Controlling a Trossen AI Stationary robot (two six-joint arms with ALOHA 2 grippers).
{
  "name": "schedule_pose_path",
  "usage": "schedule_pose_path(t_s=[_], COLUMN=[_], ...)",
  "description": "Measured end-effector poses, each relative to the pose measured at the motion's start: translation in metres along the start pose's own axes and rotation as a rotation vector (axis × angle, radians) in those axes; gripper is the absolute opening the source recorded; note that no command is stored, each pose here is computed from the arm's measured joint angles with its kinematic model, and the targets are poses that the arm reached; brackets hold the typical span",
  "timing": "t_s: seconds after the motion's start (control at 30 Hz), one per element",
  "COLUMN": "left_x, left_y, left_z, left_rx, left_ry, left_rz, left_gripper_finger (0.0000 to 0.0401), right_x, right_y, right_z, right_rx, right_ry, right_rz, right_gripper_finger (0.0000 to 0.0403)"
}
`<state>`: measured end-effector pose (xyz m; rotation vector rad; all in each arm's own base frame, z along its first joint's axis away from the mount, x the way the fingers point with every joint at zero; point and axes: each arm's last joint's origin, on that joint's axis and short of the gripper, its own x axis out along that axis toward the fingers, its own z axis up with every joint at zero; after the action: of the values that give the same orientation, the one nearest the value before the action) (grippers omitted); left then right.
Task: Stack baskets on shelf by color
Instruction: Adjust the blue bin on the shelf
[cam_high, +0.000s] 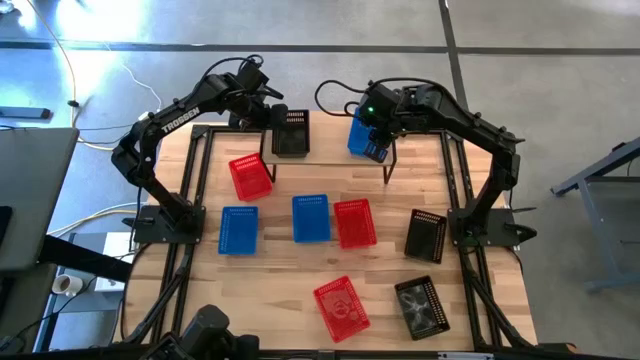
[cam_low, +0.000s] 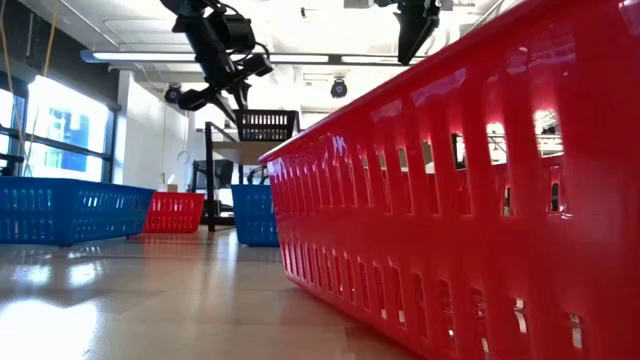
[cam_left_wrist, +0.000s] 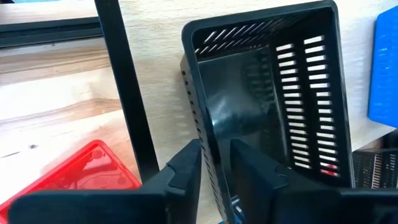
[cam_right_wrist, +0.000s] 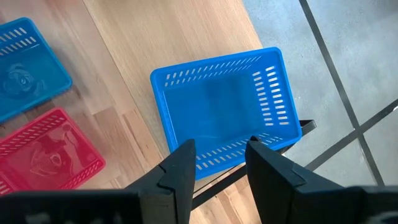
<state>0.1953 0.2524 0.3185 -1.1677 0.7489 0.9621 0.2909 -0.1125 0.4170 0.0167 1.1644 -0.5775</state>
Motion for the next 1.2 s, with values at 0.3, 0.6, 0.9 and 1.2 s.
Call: schedule_pose_path(t_s=[0.3, 0.6, 0.9, 1.2], left_x=[-0.010, -0.033, -0.068, -0.094], left_y=[-0.001, 0.000, -0.005, -0.022], left_z=[-0.002, -0.008, -0.028, -0.065], left_rx=[0.049, 0.134, 0.386, 0.654], left_ry=[-0.032, -0.091, -0.174, -0.187], left_rz=[-0.016, -0.045, -0.098, -0.166], left_gripper_finger=[0.0085, 0.0085, 0.0085, 0.0085], right_x=[0.000, 0.000, 0.001, 0.009], right_y=[0.001, 0.004, 0.008, 0.008], right_z=[0.000, 0.000, -0.003, -0.004], right_rx=[0.001, -0.029, -0.058, -0.082], right_ry=[0.000, -0.001, 0.036, 0.093], right_rz=[0.032, 0.146, 0.263, 0.260], right_gripper_finger=[0.0126, 0.0126, 0.0126, 0.0126])
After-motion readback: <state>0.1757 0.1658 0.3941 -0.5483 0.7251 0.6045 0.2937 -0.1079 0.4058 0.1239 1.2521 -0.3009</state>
